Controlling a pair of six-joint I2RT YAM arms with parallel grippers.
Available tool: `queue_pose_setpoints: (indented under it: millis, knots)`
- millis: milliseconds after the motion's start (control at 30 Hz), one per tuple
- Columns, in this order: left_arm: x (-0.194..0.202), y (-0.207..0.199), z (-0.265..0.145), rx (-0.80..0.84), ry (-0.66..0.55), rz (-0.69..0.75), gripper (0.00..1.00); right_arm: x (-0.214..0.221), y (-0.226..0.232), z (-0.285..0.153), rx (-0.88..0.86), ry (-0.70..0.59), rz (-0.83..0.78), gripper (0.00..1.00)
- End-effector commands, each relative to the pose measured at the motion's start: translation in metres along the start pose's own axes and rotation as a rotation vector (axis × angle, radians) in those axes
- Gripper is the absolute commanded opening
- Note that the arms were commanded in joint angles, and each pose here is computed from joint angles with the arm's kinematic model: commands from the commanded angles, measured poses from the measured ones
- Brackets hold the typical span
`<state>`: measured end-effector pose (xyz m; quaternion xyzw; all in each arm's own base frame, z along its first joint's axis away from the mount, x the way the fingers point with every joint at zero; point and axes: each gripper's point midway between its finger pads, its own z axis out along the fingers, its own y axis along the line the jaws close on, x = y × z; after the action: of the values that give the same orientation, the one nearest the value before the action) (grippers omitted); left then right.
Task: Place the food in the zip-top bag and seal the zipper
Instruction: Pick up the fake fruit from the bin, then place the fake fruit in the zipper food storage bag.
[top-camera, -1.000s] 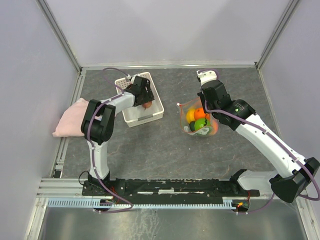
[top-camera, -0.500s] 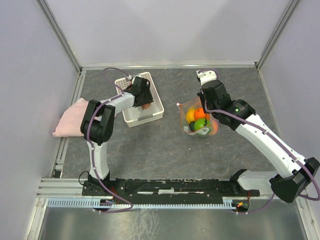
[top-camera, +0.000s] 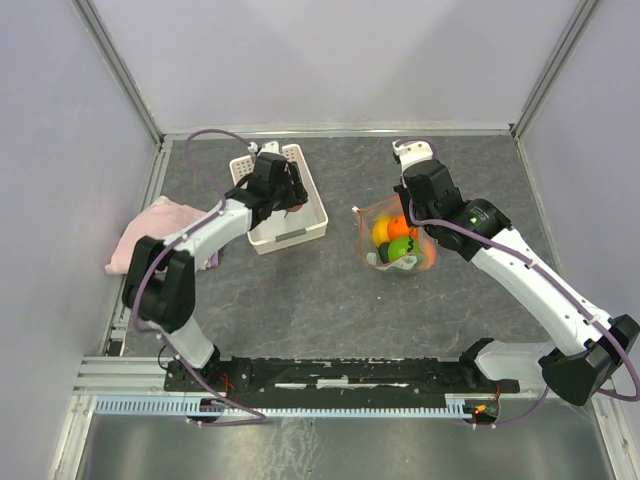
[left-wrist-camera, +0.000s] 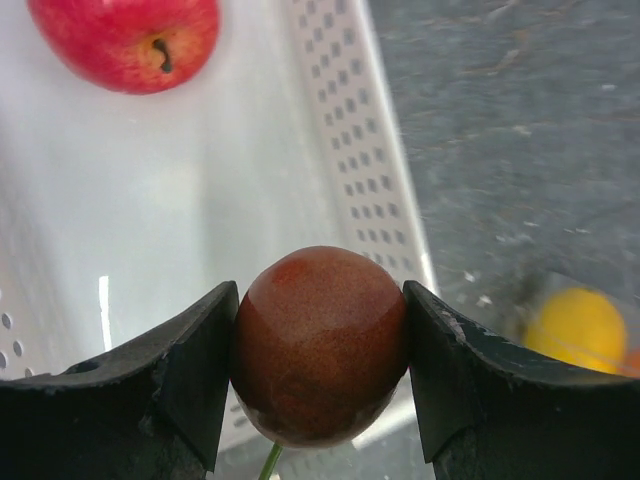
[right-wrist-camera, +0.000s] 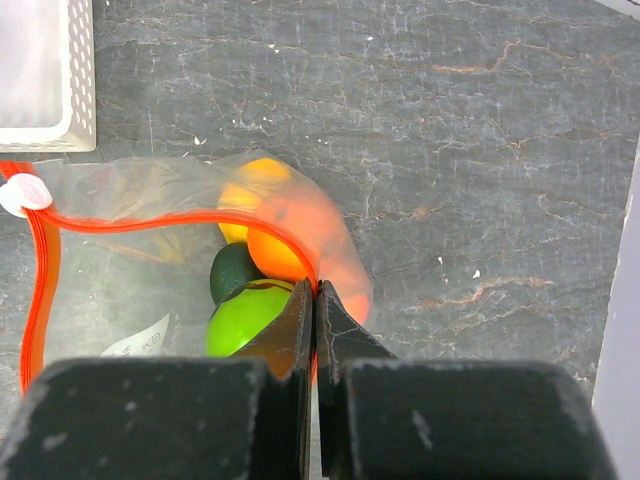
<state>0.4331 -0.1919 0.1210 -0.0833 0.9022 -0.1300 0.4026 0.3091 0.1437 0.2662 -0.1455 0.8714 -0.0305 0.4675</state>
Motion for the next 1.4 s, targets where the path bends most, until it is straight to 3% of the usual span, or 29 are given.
queue_pose_setpoints:
  millis: [0,633,800,1100,1367]
  knots:
    - [-0.032,-0.044,-0.054,0.194,-0.158,0.055,0.47,-0.02,0.0,-0.005,-0.011,-0.079,0.051,0.01]
    - [-0.002,-0.185,-0.225,0.865,-0.473,0.278,0.45,-0.018,0.004,-0.005,-0.028,-0.081,0.062,0.01]
    - [0.009,-0.22,-0.248,0.979,-0.512,0.37,0.45,-0.019,0.004,-0.007,-0.033,-0.084,0.065,0.01]
    - [0.027,-0.253,-0.231,1.04,-0.564,0.455,0.42,-0.019,0.006,-0.009,-0.05,-0.089,0.074,0.01]
    - [0.036,-0.259,-0.183,0.911,-0.49,0.472,0.42,-0.02,0.002,-0.015,-0.045,-0.106,0.083,0.01]
